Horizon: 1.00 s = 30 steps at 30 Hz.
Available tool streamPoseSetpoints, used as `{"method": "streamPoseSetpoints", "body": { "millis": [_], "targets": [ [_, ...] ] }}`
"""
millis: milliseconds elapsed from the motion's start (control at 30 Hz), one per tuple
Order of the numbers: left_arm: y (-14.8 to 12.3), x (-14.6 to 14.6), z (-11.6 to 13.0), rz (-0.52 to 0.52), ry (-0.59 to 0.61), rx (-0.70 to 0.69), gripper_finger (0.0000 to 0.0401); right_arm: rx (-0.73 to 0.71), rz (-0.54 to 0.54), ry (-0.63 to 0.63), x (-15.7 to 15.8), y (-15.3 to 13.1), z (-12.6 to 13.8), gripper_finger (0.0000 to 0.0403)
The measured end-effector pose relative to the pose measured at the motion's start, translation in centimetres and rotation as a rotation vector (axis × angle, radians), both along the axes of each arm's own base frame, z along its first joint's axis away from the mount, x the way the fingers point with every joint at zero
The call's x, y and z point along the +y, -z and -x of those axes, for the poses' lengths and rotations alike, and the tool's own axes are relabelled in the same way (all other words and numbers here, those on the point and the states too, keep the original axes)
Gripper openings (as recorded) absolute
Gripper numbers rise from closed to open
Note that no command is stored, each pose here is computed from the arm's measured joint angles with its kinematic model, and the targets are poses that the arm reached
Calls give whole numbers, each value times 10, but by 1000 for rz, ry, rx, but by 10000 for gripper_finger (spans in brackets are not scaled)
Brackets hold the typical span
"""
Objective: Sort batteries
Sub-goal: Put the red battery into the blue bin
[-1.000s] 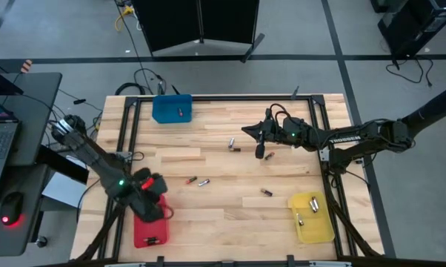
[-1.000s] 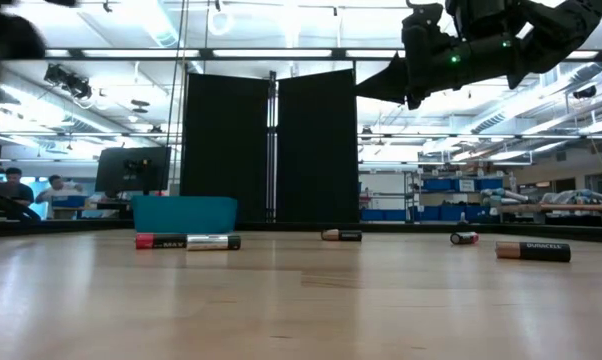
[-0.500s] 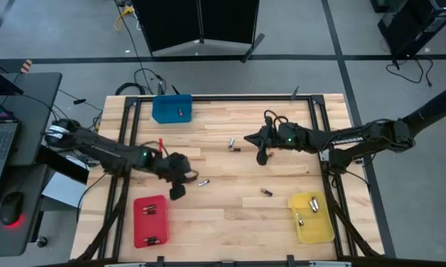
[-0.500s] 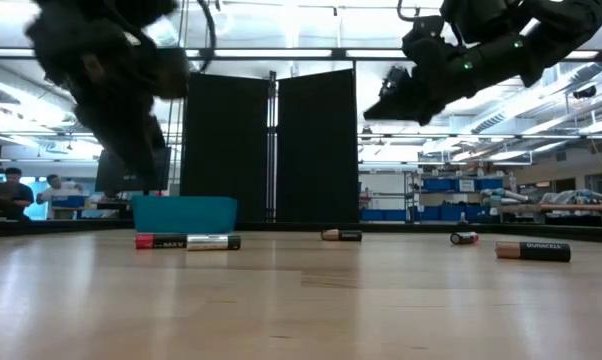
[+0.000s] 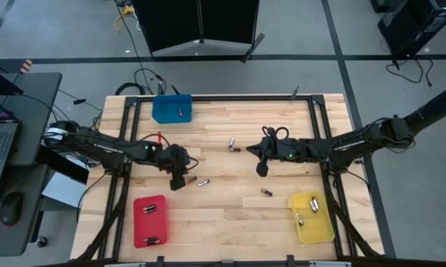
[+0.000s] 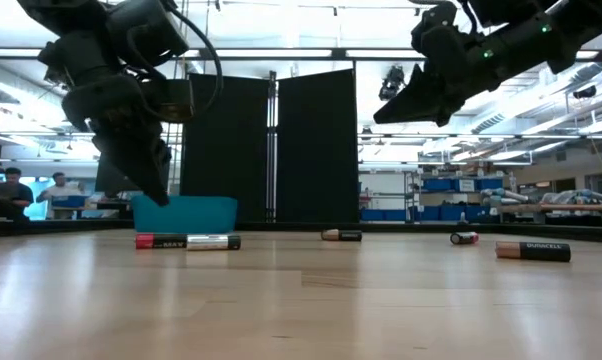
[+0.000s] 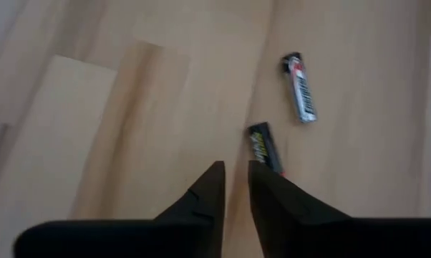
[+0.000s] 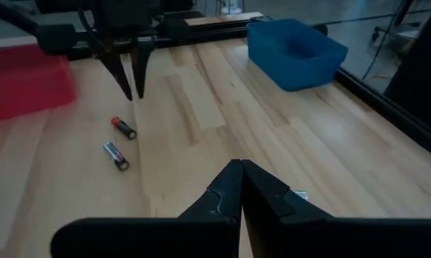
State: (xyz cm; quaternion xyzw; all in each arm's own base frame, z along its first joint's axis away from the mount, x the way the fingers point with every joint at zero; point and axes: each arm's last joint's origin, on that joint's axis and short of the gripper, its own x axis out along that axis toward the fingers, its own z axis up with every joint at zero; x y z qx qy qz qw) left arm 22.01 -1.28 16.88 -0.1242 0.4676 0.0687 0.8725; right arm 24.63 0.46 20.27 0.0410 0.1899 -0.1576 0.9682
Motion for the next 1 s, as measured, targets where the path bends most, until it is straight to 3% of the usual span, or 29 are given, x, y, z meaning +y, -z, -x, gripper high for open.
{"method": "streamPoseSetpoints", "body": {
  "millis": [267,400,600,1000],
  "targets": [
    [0,1,-2,-43,26,-9,149,-8,-3,30,11,1,1,20],
    [6,-1,-6,2,29,0,171,-8,-1,28,12,1,1,20],
    [14,-4,-13,66,12,-1,179,2,29,18,12,1,1,20],
    [32,-10,-21,73,7,44,179,17,69,21,7,1,0,20]
  ]
}}
